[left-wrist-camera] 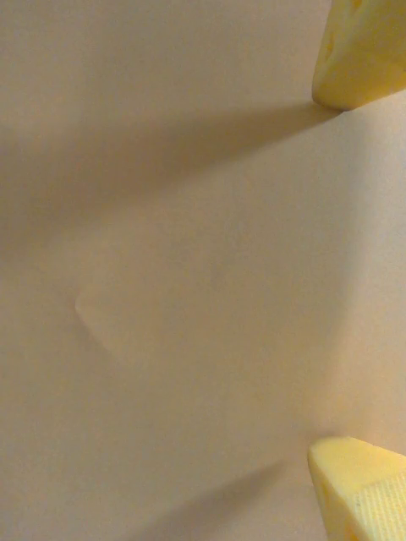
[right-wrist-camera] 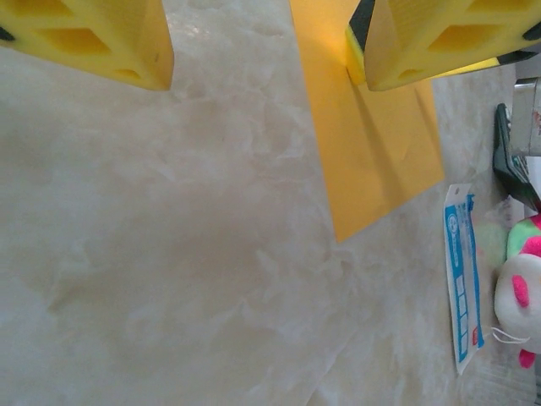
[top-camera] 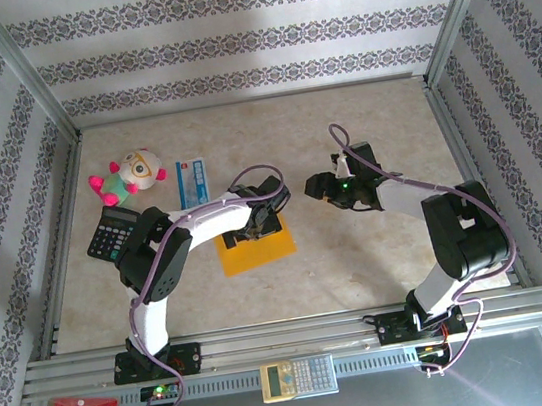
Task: Fold a paper plane with a square sheet of paper (pick it up from the middle)
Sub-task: First fold the square sheet of paper in half at the center of the table.
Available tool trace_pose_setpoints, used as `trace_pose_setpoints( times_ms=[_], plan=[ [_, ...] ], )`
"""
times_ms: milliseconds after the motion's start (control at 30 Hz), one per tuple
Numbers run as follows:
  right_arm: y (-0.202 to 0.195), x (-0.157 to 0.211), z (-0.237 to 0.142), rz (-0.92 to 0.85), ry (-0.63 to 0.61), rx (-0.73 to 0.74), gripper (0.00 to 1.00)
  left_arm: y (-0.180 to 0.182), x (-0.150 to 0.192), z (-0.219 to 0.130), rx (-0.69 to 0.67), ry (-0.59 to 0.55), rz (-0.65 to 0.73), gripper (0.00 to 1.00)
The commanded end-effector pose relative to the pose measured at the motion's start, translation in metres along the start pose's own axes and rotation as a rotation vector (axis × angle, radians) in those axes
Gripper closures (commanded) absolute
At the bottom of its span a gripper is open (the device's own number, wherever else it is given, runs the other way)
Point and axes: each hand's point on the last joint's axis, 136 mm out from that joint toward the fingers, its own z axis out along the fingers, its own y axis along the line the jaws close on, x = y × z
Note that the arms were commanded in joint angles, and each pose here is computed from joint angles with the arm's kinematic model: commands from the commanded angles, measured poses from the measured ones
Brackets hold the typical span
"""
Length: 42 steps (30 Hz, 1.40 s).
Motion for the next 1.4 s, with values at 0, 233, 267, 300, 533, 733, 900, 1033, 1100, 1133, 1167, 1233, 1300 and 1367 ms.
trace_pose_setpoints(
  times_ms=[0, 233, 267, 300, 533, 733, 900, 1033, 1100, 1133, 1167, 1233, 1300, 1367],
  plan=[
    [-0.002, 0.001, 0.003, 0.017, 0.011, -0.011, 0.38, 0.012, 0.012, 0.016, -0.035, 0.040, 0.009, 0.00],
    [-0.002, 0.000, 0.001, 0.016, 0.007, -0.012, 0.38, 0.008, 0.023, 0.023, 0.010, 0.074, 0.003, 0.00],
    [-0.002, 0.000, 0.001, 0.015, 0.007, -0.012, 0.38, 0.008, 0.024, 0.024, 0.014, 0.077, 0.003, 0.00],
    [-0.002, 0.000, 0.000, 0.015, 0.005, -0.011, 0.38, 0.009, 0.025, 0.025, 0.015, 0.077, 0.003, 0.00],
    [-0.002, -0.001, 0.000, 0.019, 0.007, -0.012, 0.38, 0.012, 0.027, 0.026, 0.020, 0.074, 0.007, 0.00],
    [-0.001, -0.002, -0.001, 0.016, 0.003, -0.007, 0.38, 0.014, 0.028, 0.028, 0.010, 0.075, 0.017, 0.01],
    [-0.002, -0.003, -0.003, 0.016, -0.002, -0.005, 0.38, 0.014, 0.028, 0.029, 0.007, 0.074, 0.020, 0.02],
    [-0.003, -0.004, -0.003, 0.016, -0.004, -0.003, 0.38, 0.013, 0.028, 0.030, 0.013, 0.075, 0.026, 0.04],
    [-0.003, -0.004, -0.003, 0.018, -0.003, -0.002, 0.38, 0.010, 0.027, 0.030, 0.018, 0.071, 0.032, 0.05],
    [-0.003, -0.004, -0.003, 0.018, -0.003, -0.002, 0.38, 0.009, 0.026, 0.030, 0.021, 0.070, 0.036, 0.05],
    [-0.003, -0.004, -0.002, 0.018, -0.002, -0.001, 0.38, 0.008, 0.025, 0.030, 0.022, 0.069, 0.038, 0.05],
    [-0.004, -0.004, -0.002, 0.021, -0.001, -0.002, 0.38, 0.006, 0.025, 0.030, 0.027, 0.069, 0.045, 0.06],
    [-0.004, -0.004, -0.002, 0.020, -0.001, -0.002, 0.38, 0.004, 0.023, 0.029, 0.033, 0.068, 0.044, 0.07],
    [-0.005, -0.004, -0.003, 0.020, -0.004, 0.001, 0.38, 0.002, 0.023, 0.028, 0.041, 0.069, 0.046, 0.07]
  ],
)
